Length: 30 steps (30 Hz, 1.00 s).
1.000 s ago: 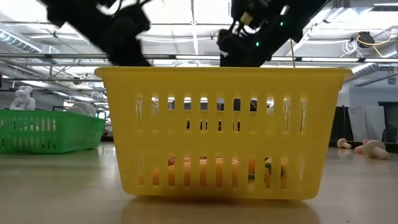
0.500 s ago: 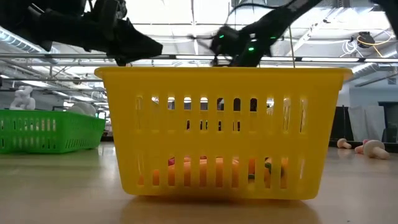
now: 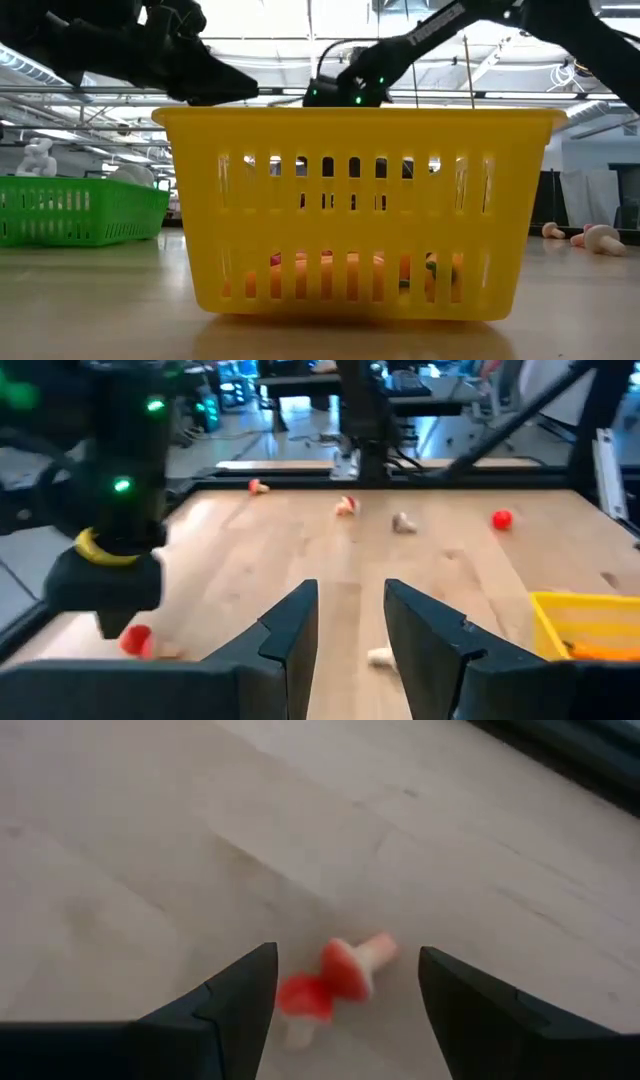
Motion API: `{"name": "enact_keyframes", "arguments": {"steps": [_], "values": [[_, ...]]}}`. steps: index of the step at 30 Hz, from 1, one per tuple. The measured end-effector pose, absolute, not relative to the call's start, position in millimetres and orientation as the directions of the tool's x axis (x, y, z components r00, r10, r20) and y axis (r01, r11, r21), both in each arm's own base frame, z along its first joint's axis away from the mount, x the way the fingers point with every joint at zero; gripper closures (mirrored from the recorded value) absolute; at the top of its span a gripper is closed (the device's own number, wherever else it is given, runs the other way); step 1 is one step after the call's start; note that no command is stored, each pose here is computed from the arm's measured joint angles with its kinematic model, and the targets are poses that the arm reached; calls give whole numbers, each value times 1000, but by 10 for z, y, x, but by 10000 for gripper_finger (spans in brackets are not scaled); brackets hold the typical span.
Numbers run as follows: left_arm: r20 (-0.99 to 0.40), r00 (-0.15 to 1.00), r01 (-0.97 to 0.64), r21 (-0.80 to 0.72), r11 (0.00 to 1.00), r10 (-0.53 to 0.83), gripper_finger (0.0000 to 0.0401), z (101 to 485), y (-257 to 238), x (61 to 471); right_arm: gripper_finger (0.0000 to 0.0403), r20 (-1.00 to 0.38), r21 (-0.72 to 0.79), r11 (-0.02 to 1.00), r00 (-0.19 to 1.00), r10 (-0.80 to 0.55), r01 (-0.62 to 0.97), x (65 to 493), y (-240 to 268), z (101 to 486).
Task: Sort produce into baskets
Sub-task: Put the red mushroom into the blue basket
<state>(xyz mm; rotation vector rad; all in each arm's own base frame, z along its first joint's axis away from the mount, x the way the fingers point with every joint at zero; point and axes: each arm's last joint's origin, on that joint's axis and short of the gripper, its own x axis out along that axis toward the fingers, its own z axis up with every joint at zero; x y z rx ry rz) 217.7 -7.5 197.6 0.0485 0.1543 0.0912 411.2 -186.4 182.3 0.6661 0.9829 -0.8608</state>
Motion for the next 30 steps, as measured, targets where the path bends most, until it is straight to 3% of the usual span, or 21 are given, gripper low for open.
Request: {"name": "enact_keyframes", "arguments": {"steps": [13, 30], "values": [[-250, 968, -4, -14, 1000, 0, 276, 1880, -243, 2146, 177, -932, 74, 496, 237, -274, 865, 4142, -1888, 1547], [-324, 938, -114, 44, 993, 122, 276, 1846, -238, 2068, 306, -929, 63, 527, 242, -278, 847, 4147, -1889, 1556]]}}
